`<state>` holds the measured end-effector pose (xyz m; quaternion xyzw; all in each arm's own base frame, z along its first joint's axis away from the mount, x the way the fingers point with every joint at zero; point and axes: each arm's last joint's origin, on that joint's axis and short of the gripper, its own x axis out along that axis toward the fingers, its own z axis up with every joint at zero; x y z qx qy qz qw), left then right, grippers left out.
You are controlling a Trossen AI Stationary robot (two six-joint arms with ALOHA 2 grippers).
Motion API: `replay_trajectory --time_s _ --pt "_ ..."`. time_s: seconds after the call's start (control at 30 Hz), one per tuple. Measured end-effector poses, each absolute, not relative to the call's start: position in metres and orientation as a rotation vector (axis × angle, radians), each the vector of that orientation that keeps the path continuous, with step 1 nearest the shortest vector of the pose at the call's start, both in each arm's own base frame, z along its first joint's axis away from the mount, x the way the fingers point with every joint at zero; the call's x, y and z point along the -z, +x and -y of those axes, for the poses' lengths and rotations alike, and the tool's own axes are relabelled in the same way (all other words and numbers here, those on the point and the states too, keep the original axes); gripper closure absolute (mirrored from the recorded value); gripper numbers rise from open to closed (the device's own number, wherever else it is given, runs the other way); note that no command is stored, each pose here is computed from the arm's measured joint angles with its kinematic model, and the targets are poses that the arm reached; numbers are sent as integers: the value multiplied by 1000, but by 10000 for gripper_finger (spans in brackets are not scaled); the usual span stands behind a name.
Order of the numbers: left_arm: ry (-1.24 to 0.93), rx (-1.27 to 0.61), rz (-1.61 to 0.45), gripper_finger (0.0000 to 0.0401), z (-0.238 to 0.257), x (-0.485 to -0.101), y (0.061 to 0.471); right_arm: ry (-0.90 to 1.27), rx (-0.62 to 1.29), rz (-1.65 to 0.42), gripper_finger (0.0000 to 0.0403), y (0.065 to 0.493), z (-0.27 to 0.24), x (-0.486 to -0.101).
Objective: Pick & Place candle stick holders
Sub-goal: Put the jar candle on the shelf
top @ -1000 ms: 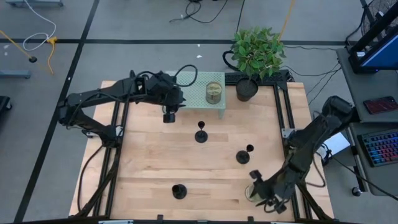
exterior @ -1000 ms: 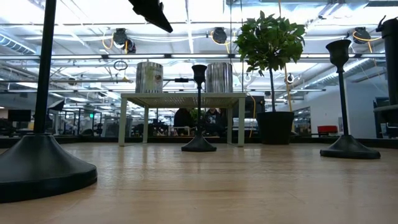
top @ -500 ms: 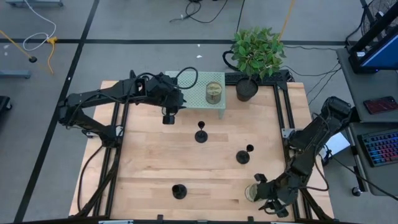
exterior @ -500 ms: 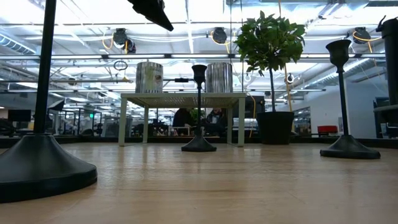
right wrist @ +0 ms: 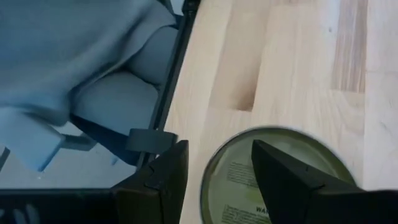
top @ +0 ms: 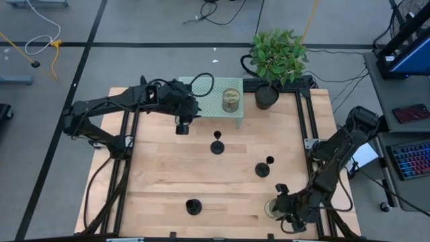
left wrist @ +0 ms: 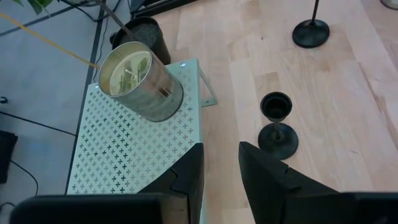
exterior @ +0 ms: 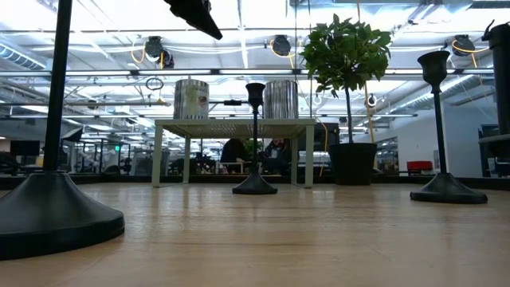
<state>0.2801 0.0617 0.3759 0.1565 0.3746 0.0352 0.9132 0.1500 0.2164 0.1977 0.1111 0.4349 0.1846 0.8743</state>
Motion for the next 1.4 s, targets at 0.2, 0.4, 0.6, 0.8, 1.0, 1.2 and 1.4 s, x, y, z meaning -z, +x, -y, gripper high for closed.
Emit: replay_trajectory --time_s 0.2,0.4,0.6,0.8,1.0,1.2,1.4 --pt "318 -74 -771 295 -62 -376 280 254 -344 -946 234 152 -219 -188" --pt "318 -74 -772 295 -62 -376 280 229 -347 -944 238 153 -221 -185" --pt "315 -76 -771 295 -62 -376 280 195 -367 -940 280 153 -221 -185" --pt "316 -76 -769 295 -62 -376 280 129 -393 -925 345 153 -221 -184" --pt "323 -82 -739 295 -62 -378 282 -43 -409 -852 394 155 -219 -184" --pt "329 -89 -708 295 -63 -381 284 -198 -286 -751 397 167 -208 -185" --pt "326 -90 -707 295 -62 -381 284 -132 -125 -715 400 195 -185 -187"
